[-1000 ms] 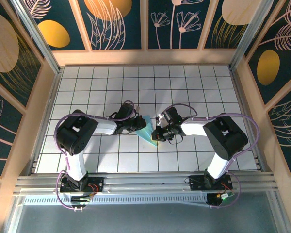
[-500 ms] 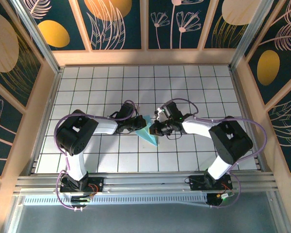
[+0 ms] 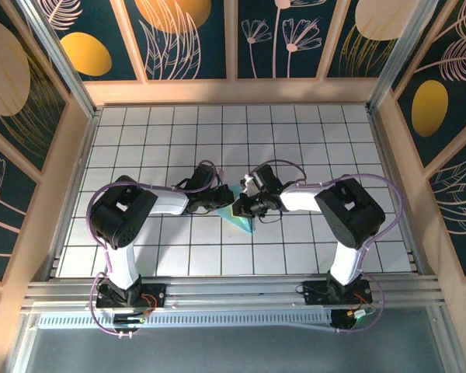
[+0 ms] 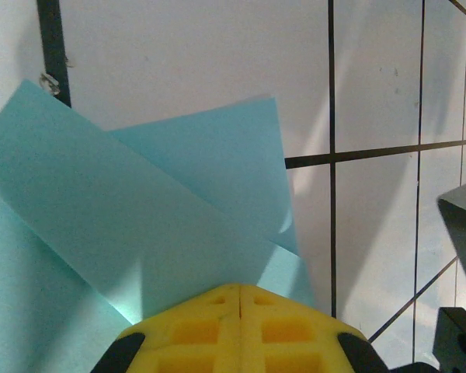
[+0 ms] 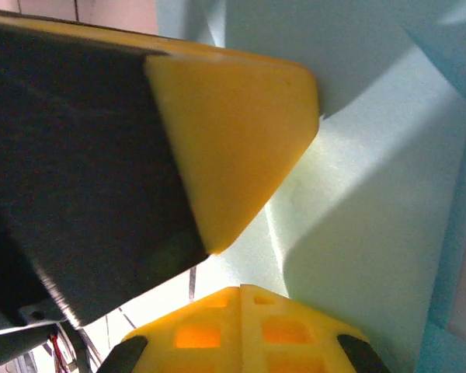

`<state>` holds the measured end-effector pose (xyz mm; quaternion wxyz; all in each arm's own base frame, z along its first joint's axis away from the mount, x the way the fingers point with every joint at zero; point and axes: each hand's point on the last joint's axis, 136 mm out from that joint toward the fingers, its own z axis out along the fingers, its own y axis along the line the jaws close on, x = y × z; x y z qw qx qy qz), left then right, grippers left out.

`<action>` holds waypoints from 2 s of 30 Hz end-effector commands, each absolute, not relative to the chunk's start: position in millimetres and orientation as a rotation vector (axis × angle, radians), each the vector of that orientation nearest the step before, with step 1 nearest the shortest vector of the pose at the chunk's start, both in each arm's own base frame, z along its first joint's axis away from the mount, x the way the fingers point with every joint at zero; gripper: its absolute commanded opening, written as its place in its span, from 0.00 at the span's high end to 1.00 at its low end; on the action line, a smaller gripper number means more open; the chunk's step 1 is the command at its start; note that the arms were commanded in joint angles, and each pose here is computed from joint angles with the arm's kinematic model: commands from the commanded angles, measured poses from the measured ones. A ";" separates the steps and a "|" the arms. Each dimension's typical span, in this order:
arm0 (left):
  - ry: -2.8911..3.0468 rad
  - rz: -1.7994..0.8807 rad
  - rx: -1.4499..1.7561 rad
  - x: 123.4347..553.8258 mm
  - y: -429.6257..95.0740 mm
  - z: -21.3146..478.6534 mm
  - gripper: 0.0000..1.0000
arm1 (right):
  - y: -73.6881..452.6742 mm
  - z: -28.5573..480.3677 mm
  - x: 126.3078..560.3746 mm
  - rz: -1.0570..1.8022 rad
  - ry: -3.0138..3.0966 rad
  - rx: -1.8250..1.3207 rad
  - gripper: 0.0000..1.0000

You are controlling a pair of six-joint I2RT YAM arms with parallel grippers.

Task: Fold a paper plane with a square sheet of paper (fold left side to right side)
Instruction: Fourth fold the wing at the center of the table.

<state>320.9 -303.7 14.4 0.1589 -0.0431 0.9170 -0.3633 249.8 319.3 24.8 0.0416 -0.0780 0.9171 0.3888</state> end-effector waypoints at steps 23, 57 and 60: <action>2.750 -0.803 -0.188 314.5 -276.8 -24.5 1.00 | 270.9 -5.3 194.0 1.024 3.015 -0.178 1.00; 2.756 -0.771 -0.184 316.5 -274.9 -26.1 1.00 | 243.2 -11.4 156.7 0.949 3.108 -0.158 1.00; 2.756 -0.769 -0.184 316.0 -274.5 -26.2 1.00 | 242.0 -11.2 155.0 0.944 3.112 -0.159 1.00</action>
